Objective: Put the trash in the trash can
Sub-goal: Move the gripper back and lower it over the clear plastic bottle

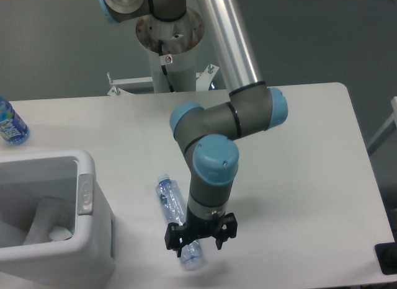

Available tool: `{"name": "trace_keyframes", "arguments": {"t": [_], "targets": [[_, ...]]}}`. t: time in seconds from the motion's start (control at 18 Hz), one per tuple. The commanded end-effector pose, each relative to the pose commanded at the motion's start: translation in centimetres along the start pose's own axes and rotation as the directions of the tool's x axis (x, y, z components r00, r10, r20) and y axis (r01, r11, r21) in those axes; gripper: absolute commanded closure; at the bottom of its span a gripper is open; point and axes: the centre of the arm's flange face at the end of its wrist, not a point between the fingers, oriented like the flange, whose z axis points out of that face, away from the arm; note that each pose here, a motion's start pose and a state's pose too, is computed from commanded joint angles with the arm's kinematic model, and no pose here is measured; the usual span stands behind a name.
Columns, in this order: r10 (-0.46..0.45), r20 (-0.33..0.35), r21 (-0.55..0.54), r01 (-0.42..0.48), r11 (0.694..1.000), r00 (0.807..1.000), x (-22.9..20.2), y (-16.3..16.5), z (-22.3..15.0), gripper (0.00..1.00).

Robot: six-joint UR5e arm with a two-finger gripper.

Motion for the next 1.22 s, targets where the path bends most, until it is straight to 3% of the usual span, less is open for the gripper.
{"name": "trace_keyframes", "arguments": {"t": [0.72, 1.0, 1.22], "targets": [[0.046, 0.065, -0.066, -0.042, 0.997, 0.997, 2.0, 1.1, 4.4, 0.00], [0.047, 0.077, -0.066, -0.042, 0.997, 0.996, 2.0, 1.1, 4.2, 0.30], [0.047, 0.079, -0.060, -0.042, 0.997, 0.996, 1.9, 1.0, 3.7, 0.37]]}}
